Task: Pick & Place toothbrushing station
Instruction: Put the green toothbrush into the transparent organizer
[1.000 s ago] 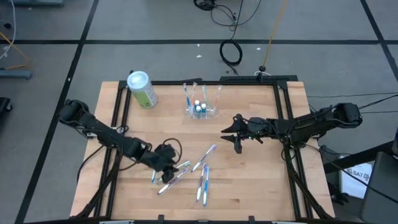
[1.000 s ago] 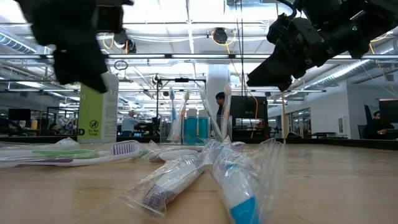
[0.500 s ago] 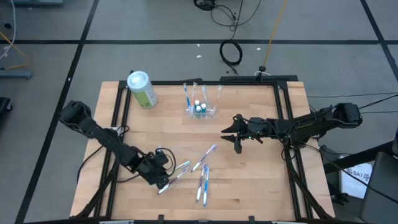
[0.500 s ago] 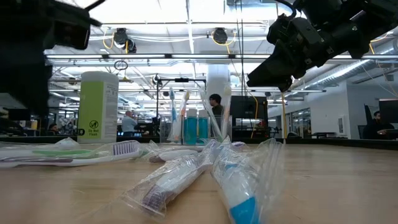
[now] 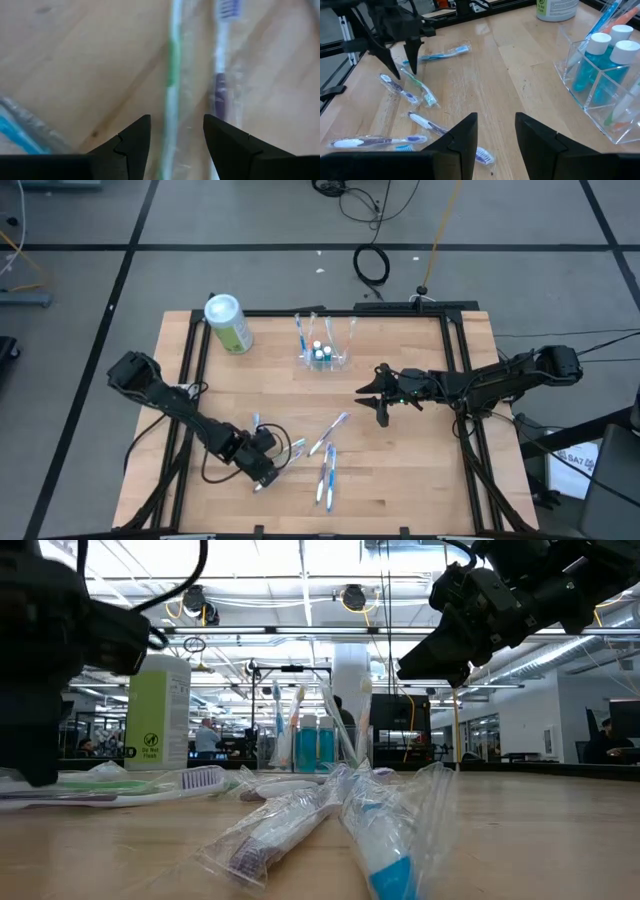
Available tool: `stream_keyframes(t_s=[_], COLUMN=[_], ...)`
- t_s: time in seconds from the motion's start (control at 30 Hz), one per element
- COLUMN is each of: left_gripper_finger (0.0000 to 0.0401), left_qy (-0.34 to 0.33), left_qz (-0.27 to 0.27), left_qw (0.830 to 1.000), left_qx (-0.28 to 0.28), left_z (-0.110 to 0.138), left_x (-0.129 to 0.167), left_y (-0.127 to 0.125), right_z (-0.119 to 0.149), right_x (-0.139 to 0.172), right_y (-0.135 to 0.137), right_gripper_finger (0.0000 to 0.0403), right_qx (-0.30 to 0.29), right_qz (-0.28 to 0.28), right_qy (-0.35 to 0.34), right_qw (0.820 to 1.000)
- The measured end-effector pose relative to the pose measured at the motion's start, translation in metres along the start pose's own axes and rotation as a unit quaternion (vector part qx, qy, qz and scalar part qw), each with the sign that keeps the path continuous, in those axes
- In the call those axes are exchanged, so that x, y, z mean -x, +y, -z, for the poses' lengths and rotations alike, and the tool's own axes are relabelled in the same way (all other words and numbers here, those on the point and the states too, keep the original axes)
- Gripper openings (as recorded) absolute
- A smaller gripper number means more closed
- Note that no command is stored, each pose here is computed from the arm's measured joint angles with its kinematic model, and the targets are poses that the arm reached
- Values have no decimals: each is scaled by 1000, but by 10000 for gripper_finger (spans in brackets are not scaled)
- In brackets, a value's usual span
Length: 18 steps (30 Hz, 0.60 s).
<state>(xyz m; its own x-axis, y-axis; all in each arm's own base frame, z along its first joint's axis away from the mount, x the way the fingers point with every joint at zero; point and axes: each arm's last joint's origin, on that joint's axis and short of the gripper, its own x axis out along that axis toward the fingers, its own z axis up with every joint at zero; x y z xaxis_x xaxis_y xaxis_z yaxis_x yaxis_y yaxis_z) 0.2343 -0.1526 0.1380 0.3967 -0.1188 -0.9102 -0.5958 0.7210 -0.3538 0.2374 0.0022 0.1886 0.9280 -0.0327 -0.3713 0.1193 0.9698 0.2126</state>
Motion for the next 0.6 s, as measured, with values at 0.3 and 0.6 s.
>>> stream_keyframes(t_s=[0.3,0.6], left_gripper_finger=[152,17], left_qy=[-2,1], left_qz=[-13,-15], left_qw=[1000,1000], left_qx=[9,3], left_z=[-6,-14], left_x=[-1,-3], left_y=[3,7], right_z=[0,0], right_x=[0,0], right_y=[0,0], right_gripper_finger=[128,128], right_qx=[1,0], right_qz=[0,0], right_qy=[0,0], right_qw=[1000,1000])
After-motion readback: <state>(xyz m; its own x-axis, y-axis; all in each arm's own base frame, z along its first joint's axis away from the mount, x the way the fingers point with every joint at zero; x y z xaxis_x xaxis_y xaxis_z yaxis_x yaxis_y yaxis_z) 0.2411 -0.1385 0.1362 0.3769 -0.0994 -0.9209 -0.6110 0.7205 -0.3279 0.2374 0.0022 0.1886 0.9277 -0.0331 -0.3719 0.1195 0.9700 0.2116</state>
